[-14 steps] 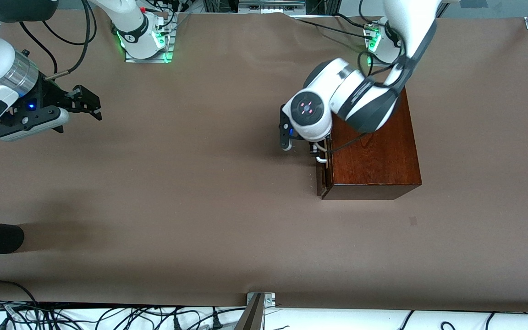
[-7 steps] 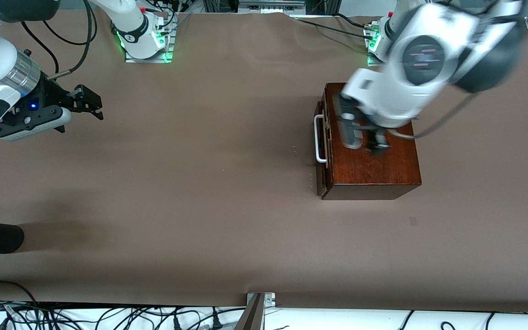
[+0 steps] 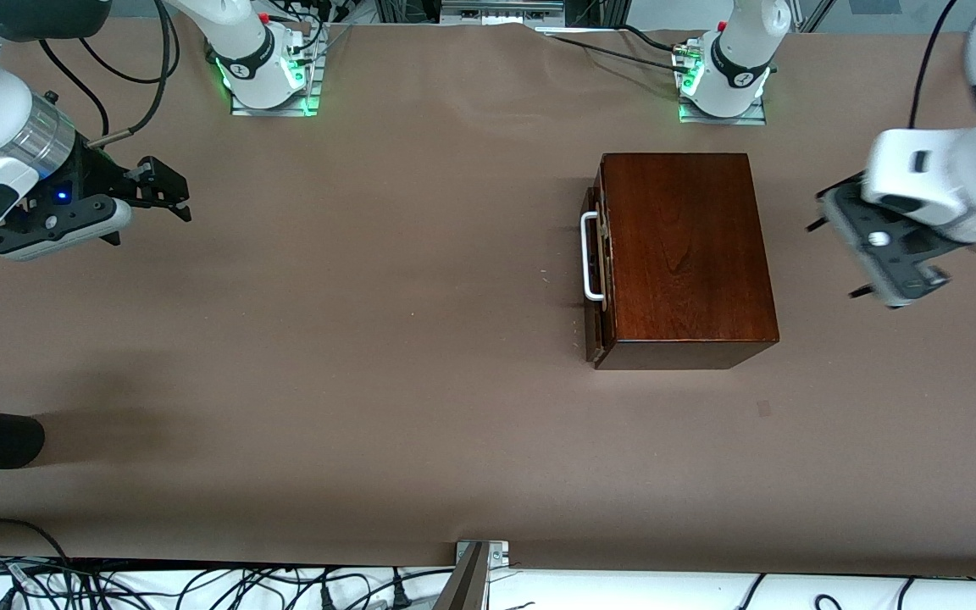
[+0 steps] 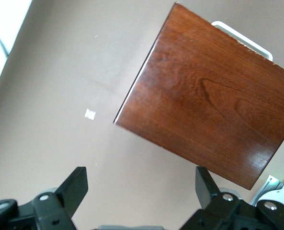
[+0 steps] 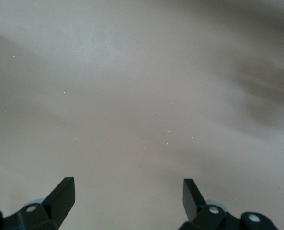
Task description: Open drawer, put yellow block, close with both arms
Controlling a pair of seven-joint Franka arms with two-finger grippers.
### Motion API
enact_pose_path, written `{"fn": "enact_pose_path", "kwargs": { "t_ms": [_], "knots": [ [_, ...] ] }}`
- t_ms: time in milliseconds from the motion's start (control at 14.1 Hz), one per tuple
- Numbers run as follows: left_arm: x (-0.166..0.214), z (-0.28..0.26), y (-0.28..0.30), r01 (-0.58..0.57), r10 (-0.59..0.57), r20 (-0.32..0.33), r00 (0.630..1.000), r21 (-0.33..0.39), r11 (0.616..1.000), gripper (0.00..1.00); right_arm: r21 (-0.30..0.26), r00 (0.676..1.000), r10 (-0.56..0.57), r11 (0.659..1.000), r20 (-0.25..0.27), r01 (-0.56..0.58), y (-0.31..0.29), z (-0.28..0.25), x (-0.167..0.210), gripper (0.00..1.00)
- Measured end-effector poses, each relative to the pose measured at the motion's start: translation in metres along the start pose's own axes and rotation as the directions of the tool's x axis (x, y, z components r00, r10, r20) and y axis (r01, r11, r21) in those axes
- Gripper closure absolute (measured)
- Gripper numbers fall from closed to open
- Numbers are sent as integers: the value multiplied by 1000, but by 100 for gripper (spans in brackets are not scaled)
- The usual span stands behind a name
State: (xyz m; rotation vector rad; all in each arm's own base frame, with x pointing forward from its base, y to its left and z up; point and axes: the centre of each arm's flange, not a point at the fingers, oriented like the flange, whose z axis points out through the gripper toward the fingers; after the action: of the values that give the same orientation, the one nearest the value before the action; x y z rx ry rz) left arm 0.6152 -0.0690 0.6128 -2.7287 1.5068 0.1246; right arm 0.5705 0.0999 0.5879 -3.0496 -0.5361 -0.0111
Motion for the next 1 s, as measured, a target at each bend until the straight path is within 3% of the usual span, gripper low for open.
{"fn": "enact_pose_path", "kwargs": {
  "t_ms": [142, 284, 356, 498, 640, 711, 996],
  "knots": [
    [-9, -14, 11, 125, -124, -20, 992, 36, 991, 0, 0, 1000, 0, 1000, 0, 0, 0, 0, 0, 0],
    [-18, -23, 26, 294, -292, -44, 956, 47, 955, 0, 0, 1000, 1, 1000, 0, -1, 0, 0, 0, 0],
    [-23, -25, 33, 397, -395, -62, 917, 28, 917, 0, 0, 1000, 2, 1000, -1, -2, 1, 0, 0, 0],
    [-37, -21, 35, 614, -613, -99, 784, -29, 789, 0, -1, 1000, 2, 1000, -4, -2, 1, -1, 0, 0],
    [-54, -13, 33, 742, -744, -103, 660, -65, 668, 0, -1, 1000, 1, 1000, -5, -1, 0, -1, 0, 0],
    [-61, -10, 35, 772, -775, -94, 625, -70, 631, 0, 0, 1000, 1, 1000, -5, -1, 0, -1, 0, 0],
    [-67, 11, 44, 804, -808, -50, 587, -74, 590, 0, -1, 1000, 21, 1000, -6, -21, 9, -2, -1, 0]
  ]
}}
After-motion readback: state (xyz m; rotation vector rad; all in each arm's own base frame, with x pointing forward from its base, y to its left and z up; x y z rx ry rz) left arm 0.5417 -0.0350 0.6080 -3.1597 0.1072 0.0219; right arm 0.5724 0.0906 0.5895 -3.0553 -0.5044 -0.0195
